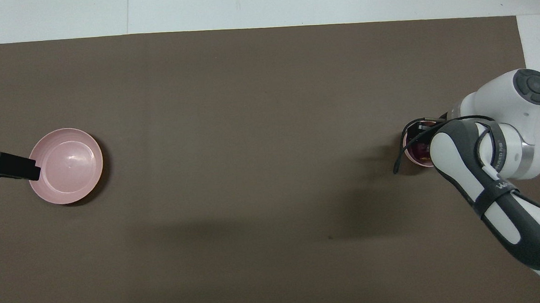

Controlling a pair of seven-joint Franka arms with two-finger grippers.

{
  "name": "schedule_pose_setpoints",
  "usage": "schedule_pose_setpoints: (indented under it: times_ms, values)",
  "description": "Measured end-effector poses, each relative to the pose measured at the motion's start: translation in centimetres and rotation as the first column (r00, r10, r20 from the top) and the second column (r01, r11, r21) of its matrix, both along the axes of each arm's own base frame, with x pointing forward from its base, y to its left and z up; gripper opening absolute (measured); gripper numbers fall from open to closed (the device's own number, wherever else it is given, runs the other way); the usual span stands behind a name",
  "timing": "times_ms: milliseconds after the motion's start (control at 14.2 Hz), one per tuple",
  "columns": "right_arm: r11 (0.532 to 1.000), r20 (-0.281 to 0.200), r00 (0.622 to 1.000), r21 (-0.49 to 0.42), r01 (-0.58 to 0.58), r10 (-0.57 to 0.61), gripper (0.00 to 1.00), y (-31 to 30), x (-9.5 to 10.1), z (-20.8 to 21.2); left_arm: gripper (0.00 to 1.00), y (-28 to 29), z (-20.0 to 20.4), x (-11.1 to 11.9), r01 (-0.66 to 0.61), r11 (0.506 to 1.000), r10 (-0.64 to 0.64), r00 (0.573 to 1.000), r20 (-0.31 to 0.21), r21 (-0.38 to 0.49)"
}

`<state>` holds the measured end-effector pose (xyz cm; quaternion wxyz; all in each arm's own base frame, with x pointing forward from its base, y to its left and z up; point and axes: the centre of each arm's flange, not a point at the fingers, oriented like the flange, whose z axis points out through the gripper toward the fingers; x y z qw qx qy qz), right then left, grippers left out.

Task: Move apple from plate to bowl
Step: 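Lower the apple into the pink bowl and open the right gripper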

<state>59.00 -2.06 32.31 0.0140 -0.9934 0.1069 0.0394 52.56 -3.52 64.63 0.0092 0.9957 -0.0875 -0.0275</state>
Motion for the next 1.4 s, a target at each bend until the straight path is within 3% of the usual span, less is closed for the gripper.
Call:
schedule_pose_setpoints:
  times_ms: [912,1263,1404]
  values:
    - [1.000,-0.014,1.000,-0.002,-0.001,0.001,0.80,0.0,0.0,-0.9,1.00,1.0,0.4,0.0,-0.015,1.000,0.015,1.000,0.006,-0.004]
    - [1.000,-0.012,1.000,-0.002,-0.001,0.001,0.87,0.0,0.1,-0.8,1.00,1.3,0.4,0.1,-0.020,1.000,0.020,1.000,0.006,-0.005]
    - [1.000,-0.011,1.000,-0.002,-0.001,0.001,0.99,0.0,0.1,-0.7,1.00,1.4,0.4,0.1,-0.023,1.000,0.023,1.000,0.006,-0.005]
